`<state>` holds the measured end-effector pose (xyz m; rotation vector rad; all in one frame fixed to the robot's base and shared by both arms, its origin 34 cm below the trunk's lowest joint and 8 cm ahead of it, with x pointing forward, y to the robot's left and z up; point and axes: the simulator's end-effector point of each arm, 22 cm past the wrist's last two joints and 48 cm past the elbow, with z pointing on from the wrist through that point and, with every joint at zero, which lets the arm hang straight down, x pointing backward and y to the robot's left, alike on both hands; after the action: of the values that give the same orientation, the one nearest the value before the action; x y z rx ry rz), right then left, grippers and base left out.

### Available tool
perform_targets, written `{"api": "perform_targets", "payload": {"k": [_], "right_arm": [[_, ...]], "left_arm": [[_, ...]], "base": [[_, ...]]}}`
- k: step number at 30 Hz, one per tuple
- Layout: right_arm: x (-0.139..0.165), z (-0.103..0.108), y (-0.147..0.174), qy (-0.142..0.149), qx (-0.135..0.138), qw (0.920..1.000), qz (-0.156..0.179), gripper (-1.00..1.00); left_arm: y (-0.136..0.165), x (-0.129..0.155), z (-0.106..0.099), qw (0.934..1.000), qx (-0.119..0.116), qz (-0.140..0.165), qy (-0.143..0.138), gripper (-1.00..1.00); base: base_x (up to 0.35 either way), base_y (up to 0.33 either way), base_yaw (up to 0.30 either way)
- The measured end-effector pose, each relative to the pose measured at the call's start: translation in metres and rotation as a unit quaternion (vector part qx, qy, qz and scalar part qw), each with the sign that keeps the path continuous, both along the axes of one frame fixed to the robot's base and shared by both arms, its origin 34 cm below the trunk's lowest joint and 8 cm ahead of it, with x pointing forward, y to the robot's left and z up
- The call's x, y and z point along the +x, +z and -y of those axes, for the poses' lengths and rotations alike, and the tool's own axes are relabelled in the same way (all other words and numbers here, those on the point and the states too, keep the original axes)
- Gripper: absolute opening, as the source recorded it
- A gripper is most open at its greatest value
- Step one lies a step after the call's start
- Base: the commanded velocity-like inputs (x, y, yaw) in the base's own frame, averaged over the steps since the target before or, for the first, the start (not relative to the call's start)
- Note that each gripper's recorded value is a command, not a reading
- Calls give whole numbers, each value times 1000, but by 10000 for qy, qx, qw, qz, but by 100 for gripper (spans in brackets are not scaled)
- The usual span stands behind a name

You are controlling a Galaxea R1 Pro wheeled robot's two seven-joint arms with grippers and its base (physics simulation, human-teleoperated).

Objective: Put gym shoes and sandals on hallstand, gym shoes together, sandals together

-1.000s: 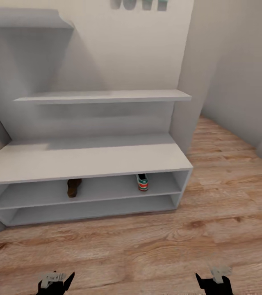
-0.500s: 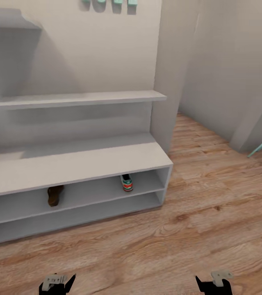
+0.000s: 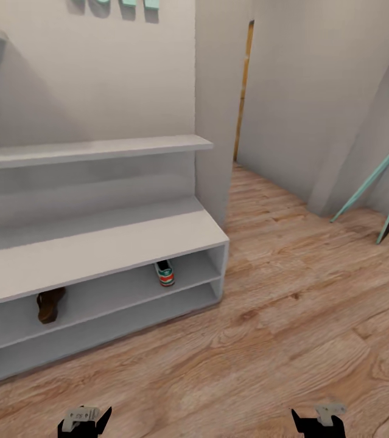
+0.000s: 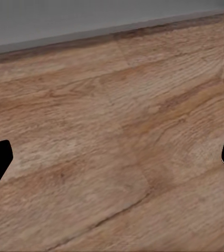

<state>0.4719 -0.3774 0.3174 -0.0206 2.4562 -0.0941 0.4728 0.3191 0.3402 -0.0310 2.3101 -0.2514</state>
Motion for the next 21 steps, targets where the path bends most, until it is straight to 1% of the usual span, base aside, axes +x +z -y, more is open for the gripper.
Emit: {"api": "perform_targets", "payload": {"k": [4, 7, 21], "right_arm": [[0, 4, 1, -174, 35, 9998, 29, 100], [0, 5, 1, -226, 49, 9997, 37, 100], [0, 6, 1, -262, 59, 9996, 41, 100]], "left_arm": [[0, 0, 0, 10000, 0, 0, 1, 100], [0, 0, 0, 10000, 0, -1, 0, 100], [0, 0, 0, 10000, -1, -3, 0, 100]], "base": [[0, 0, -280], [0, 0, -280], [0, 0, -280]]}}
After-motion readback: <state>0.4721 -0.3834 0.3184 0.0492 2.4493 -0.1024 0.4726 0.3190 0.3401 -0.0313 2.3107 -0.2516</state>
